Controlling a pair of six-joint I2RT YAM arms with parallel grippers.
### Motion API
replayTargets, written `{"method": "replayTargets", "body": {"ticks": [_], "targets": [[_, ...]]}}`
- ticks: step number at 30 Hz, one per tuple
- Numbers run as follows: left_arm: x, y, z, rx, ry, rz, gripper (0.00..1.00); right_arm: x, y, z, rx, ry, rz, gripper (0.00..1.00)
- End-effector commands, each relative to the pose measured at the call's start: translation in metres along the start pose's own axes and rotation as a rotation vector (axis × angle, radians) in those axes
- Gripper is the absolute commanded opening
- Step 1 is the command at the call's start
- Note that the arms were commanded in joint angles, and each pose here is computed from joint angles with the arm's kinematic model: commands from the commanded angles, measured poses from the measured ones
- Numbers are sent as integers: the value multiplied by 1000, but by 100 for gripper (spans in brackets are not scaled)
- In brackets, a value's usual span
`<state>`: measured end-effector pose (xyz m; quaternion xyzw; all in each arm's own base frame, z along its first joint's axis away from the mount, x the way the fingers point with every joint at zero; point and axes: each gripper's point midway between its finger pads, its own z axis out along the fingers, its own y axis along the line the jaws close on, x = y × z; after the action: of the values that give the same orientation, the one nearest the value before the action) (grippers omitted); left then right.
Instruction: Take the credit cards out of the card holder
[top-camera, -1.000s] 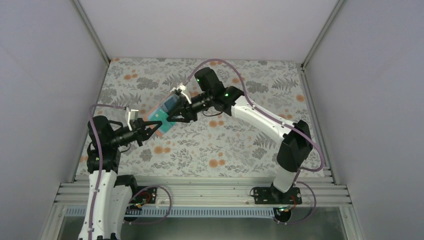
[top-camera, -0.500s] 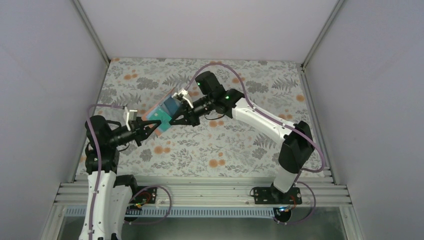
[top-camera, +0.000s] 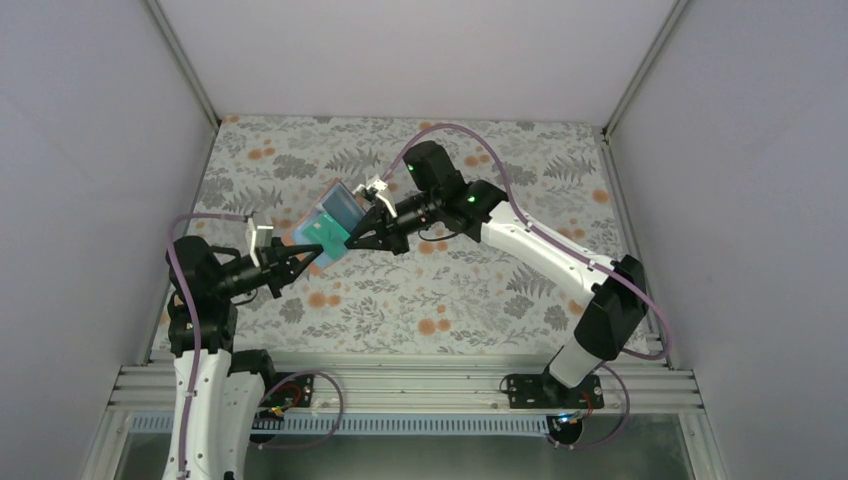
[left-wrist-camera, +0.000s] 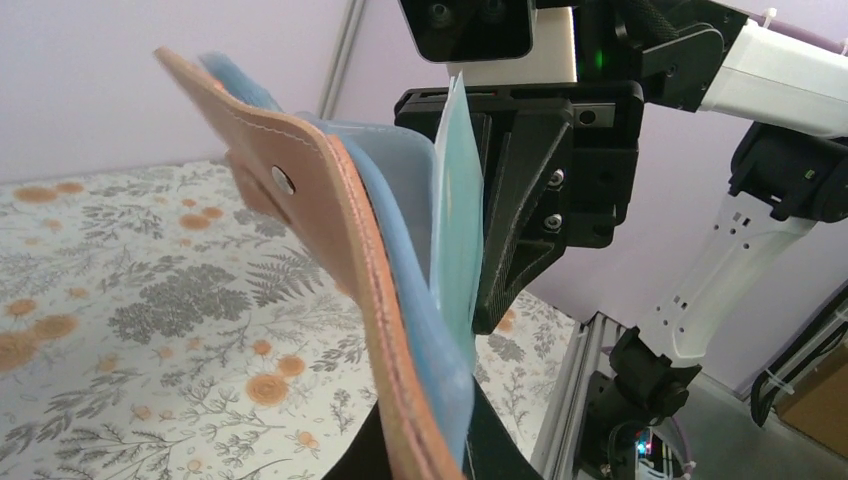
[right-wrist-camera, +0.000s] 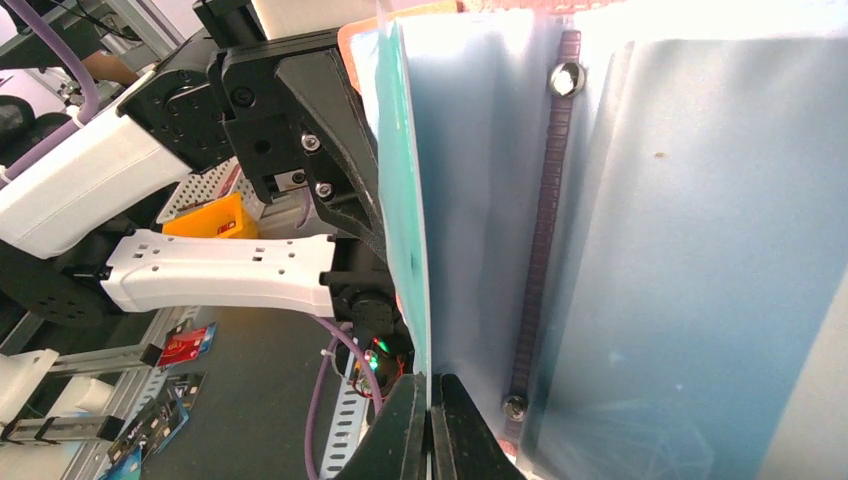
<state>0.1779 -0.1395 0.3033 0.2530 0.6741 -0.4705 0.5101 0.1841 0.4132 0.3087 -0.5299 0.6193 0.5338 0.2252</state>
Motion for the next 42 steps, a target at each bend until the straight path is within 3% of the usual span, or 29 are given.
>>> {"method": "replayTargets", "body": {"ticks": [1,7,10,12,20,32,35,37,42], "targets": [[-4,-7,-1,14,-4,25,3,-19,13,-6,-16,-37,-60,4],[-2,-8,-2,23,-1,23,2,-26,10,-24,27,-76,-81,4],[-4,-6,-2,7,-10,24,11,-27,-2,-32,72,-94,-62,4],[-5,-4,-2,2,-12,24,3,-28,-2,-31,62,-95,-54,4],[-8,-3,-2,-16,-22,12,2,-36,-3,-45,121,-114,-82,4],[-4,10,-3,-68,-32,16,2,-52,-31,-116,473,-168,-57,4],[-1,18,-5,-116,-42,14,2,-49,-61,-155,663,-224,37,4],[7,29,-6,-162,-51,-16,2,-34,-87,-186,727,-288,185,4],[16,43,-14,-266,-105,-34,2,57,-157,-223,726,-316,586,4]]}}
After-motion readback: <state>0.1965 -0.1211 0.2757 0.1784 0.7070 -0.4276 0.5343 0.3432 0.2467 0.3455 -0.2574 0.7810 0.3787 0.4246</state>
